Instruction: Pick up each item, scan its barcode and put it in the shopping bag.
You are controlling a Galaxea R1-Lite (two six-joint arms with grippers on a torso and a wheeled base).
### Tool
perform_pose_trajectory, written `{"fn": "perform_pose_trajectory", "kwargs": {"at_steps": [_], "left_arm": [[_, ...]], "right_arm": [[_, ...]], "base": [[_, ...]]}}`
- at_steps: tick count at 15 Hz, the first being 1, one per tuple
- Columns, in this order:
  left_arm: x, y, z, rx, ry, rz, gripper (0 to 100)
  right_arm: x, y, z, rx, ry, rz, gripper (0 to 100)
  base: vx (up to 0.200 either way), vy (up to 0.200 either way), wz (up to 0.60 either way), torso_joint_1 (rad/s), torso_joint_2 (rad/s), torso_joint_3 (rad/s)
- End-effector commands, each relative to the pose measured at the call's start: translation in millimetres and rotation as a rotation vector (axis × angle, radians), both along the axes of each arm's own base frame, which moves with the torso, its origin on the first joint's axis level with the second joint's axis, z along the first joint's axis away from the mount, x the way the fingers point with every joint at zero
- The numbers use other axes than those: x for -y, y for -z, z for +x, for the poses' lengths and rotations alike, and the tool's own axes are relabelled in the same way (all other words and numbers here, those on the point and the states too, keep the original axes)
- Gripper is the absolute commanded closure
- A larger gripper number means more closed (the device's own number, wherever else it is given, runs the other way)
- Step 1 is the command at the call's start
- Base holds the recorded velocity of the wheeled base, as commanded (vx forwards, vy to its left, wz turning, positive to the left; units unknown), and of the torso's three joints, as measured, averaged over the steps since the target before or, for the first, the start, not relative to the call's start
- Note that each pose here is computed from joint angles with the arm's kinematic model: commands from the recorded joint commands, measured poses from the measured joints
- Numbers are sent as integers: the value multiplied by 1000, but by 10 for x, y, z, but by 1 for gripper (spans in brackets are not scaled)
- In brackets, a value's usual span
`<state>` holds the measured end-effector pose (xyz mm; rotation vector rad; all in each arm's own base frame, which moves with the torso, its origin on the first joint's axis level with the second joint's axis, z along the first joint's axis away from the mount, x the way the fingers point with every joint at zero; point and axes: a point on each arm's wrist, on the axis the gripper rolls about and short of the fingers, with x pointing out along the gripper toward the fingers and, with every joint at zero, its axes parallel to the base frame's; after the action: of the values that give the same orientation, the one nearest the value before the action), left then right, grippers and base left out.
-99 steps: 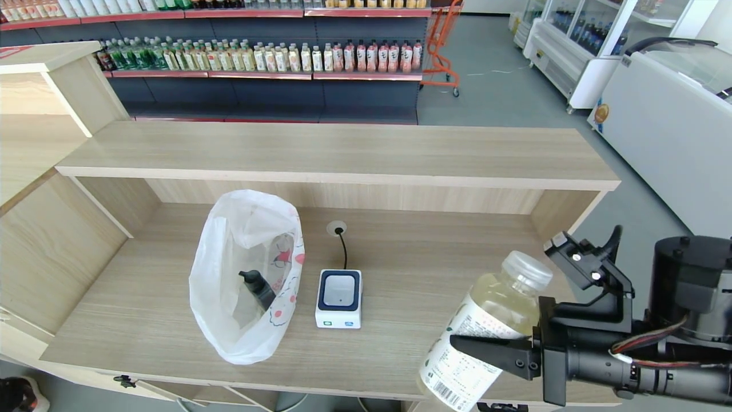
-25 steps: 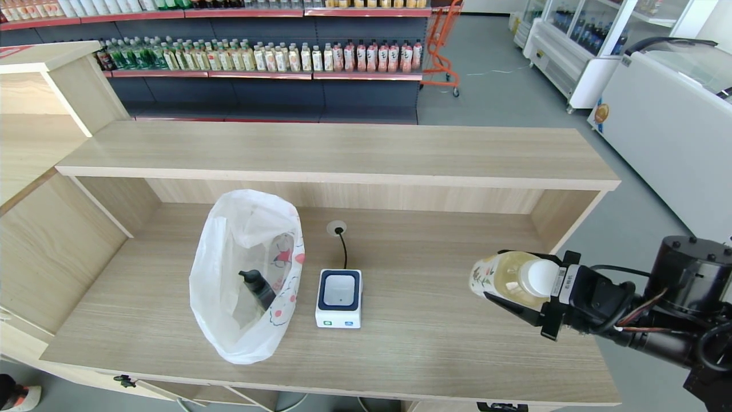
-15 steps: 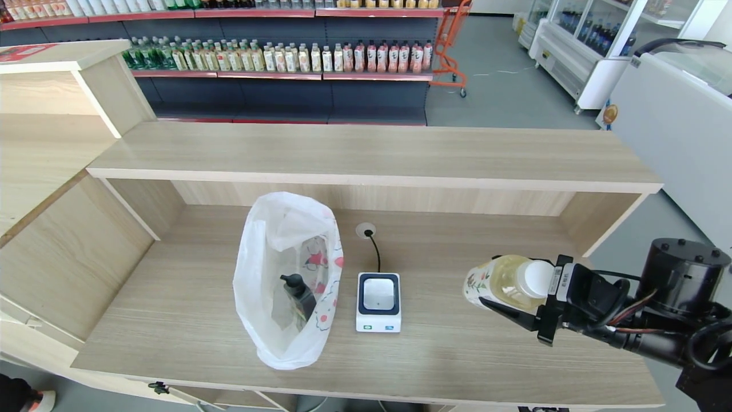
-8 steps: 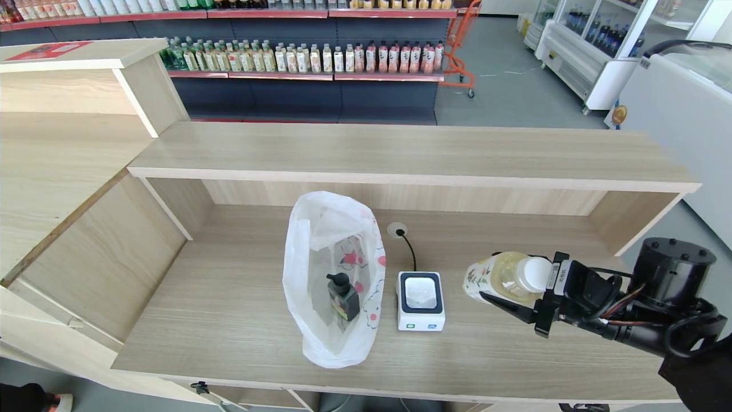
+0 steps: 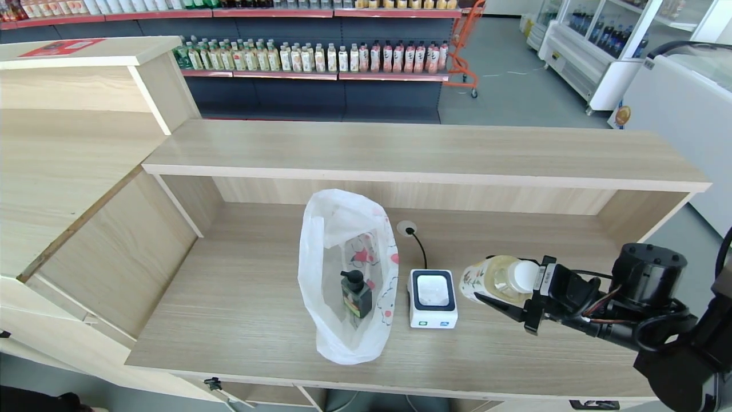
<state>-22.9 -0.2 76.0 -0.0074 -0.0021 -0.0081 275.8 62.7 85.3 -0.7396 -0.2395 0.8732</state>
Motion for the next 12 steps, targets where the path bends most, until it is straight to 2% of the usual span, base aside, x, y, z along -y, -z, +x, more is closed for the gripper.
{"fn": "perform_pose_trajectory", "kwargs": {"at_steps": [1,5,9,12], "left_arm": [[0,0,0,1,-2,0,0],[0,0,0,1,0,0,0],[0,0,0,1,0,0,0],[0,0,0,1,-2,0,0]], "right_arm": [[3,58,65,-13,5,-3,100],[78,164,158,-2,-1,-11,100],[43,266,187,-21,-29,-20,100],[18,318,327,12,-65,-30,100]], "base": [[0,0,0,0,0,0],[0,0,0,0,0,0],[0,0,0,0,0,0],[0,0,0,0,0,0]]}}
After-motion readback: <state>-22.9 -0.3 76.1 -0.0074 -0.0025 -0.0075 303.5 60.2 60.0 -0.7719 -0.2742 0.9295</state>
